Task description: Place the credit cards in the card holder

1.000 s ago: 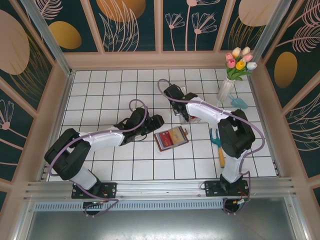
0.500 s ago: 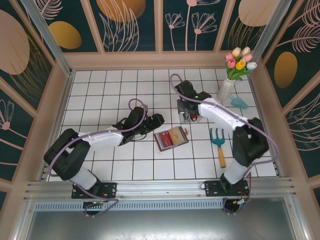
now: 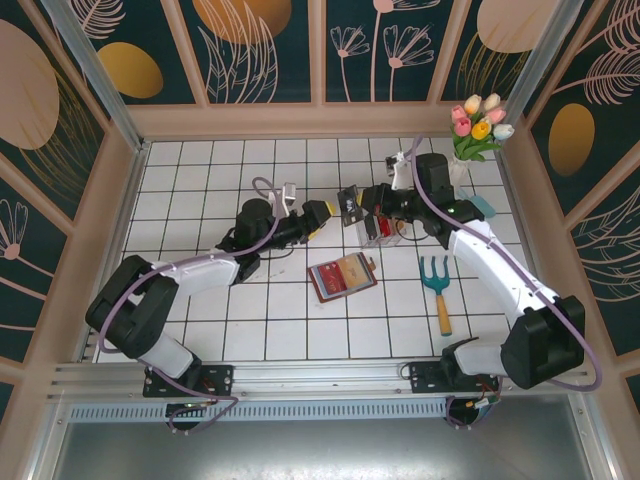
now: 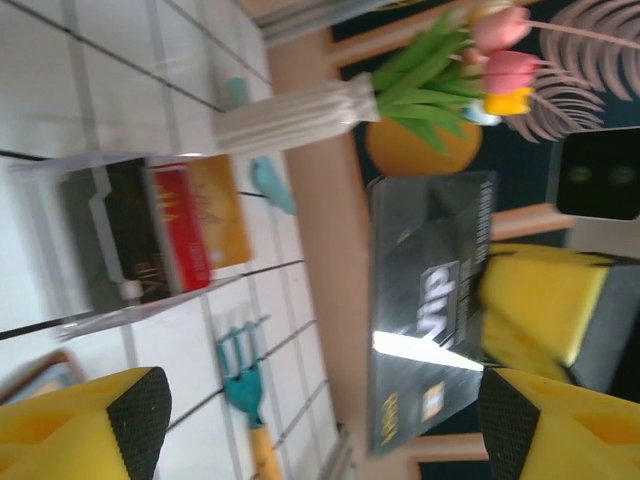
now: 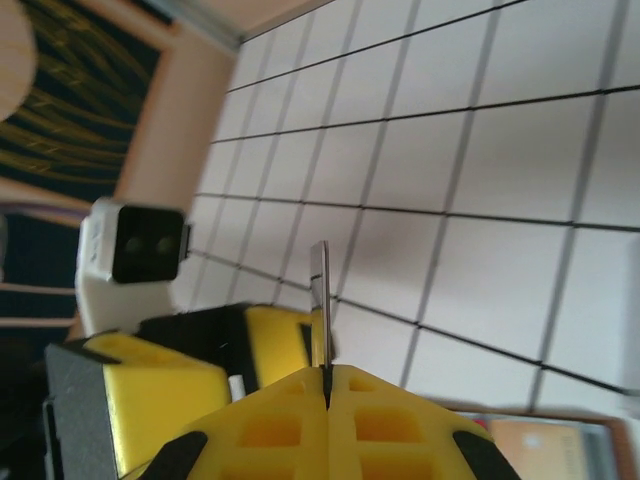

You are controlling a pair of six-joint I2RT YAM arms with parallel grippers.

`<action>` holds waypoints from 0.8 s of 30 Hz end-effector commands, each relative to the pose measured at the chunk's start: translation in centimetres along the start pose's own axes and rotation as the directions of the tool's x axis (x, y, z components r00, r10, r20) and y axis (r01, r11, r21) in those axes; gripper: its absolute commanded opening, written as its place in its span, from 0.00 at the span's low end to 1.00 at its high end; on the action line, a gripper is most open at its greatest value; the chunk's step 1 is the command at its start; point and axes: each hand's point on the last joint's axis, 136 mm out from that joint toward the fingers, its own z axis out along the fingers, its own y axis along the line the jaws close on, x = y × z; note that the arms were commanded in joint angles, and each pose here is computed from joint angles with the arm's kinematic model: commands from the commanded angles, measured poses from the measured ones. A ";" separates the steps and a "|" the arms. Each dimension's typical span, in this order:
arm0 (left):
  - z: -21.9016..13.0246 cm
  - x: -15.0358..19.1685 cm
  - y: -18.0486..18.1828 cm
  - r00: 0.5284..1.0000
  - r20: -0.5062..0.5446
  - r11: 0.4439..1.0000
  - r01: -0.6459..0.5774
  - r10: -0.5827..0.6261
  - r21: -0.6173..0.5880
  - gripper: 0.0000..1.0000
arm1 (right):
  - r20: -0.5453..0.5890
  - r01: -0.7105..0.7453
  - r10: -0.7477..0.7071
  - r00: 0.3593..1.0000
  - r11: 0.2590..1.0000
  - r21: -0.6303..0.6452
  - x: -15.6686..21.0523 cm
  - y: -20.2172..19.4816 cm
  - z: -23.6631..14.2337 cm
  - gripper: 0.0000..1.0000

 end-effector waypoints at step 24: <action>-0.6 0.1 -7.0 0.998 -0.065 0.943 0.017 0.005 0.333 0.03 | -0.117 -0.097 0.071 0.991 0.967 -0.237 1.8 1.2 1.8 0.44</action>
